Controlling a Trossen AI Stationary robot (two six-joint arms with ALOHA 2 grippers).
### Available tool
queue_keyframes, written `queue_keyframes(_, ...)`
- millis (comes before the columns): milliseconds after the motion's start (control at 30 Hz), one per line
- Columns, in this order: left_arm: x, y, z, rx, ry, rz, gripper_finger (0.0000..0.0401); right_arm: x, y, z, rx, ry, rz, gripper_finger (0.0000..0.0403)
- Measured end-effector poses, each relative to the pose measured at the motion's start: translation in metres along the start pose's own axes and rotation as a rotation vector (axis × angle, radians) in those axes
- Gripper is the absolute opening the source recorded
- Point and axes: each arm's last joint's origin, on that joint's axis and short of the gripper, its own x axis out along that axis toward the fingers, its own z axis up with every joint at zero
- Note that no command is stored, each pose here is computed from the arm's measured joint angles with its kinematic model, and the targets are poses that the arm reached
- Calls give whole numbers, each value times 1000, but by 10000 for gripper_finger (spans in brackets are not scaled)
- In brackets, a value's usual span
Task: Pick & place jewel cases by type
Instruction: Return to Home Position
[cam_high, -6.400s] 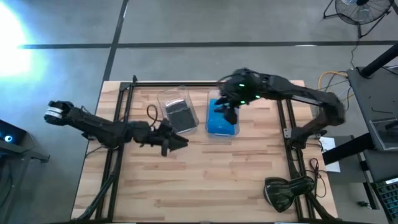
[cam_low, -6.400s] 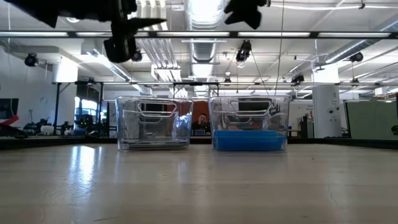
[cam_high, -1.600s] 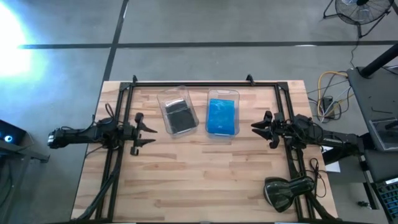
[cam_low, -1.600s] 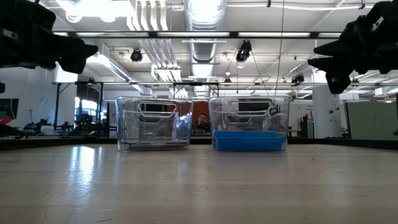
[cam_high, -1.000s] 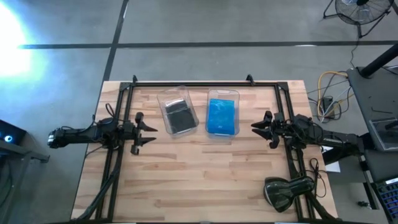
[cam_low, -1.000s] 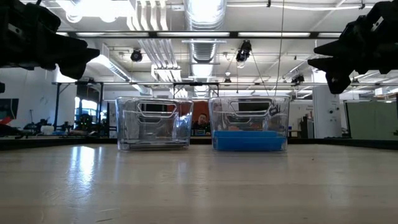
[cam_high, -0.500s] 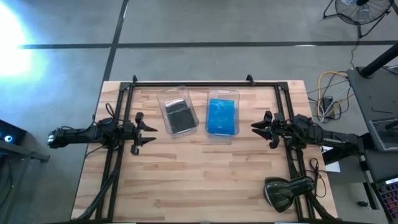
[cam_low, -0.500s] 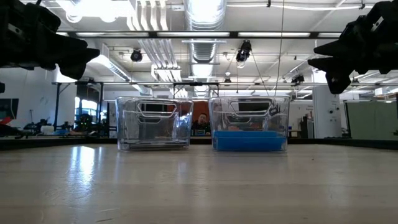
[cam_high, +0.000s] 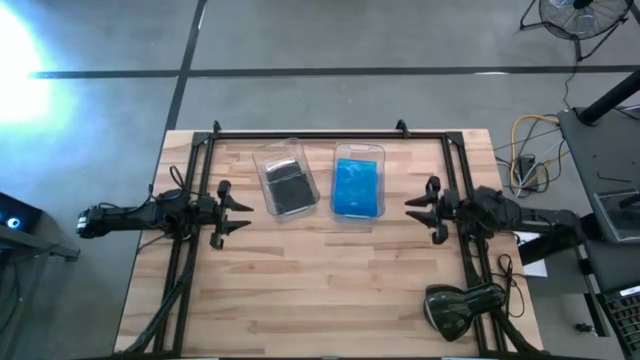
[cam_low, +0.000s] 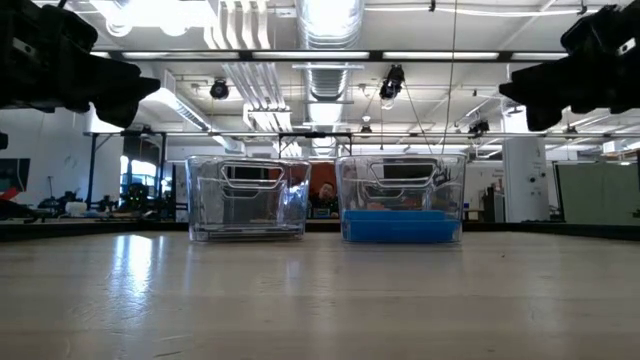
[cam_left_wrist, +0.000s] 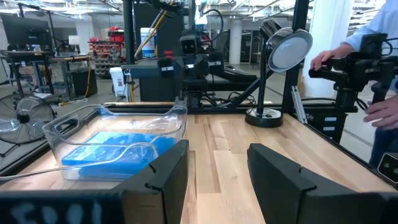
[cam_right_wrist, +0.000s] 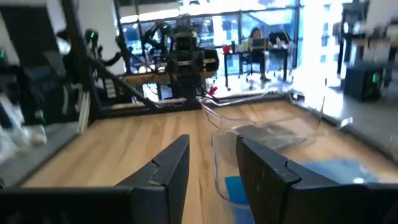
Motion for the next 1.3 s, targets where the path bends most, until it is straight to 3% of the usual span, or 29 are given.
queue_keyframes(167,0,0,0,0,0,0,147,0,9,-1,-135,-4,36,131)
queue_keyframes(400,0,0,0,0,0,0,147,0,10,-2,-48,11,48,134)
queue_keyframes(1300,0,0,0,0,1,2,147,0,10,-3,-45,17,48,132)
